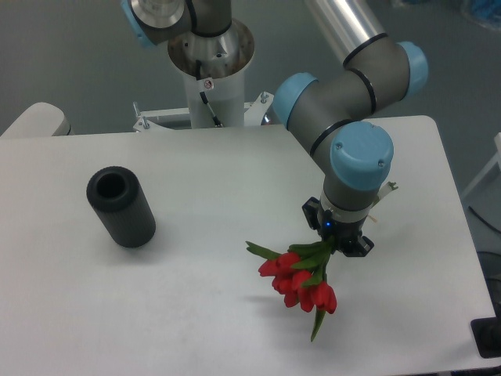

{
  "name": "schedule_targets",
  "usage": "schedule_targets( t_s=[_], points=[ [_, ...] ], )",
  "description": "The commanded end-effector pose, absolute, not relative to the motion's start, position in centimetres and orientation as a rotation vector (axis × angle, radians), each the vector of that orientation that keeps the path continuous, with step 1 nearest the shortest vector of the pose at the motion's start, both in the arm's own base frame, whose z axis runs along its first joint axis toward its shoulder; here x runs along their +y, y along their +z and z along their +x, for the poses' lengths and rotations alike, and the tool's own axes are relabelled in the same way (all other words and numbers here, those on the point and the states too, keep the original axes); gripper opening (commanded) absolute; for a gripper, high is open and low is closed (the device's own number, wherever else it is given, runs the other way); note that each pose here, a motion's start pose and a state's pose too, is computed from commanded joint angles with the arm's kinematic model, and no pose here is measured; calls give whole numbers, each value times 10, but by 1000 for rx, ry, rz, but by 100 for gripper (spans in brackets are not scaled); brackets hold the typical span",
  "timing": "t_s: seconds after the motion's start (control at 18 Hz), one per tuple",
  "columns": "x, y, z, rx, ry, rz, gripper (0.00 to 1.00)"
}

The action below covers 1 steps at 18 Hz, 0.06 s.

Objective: Pick up the flowers from the table
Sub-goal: 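Lift the red tulip bunch off the table and carry it away from the vase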

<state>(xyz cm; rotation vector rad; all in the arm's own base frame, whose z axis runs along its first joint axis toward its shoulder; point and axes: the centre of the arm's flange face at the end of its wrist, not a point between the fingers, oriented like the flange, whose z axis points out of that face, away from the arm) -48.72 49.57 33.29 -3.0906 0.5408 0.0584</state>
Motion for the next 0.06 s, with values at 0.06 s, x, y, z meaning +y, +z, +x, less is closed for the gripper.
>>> schedule_targets(
  t_s=[0.06],
  points=[
    [496,334,-487,543,61,-3090,0]
  ],
)
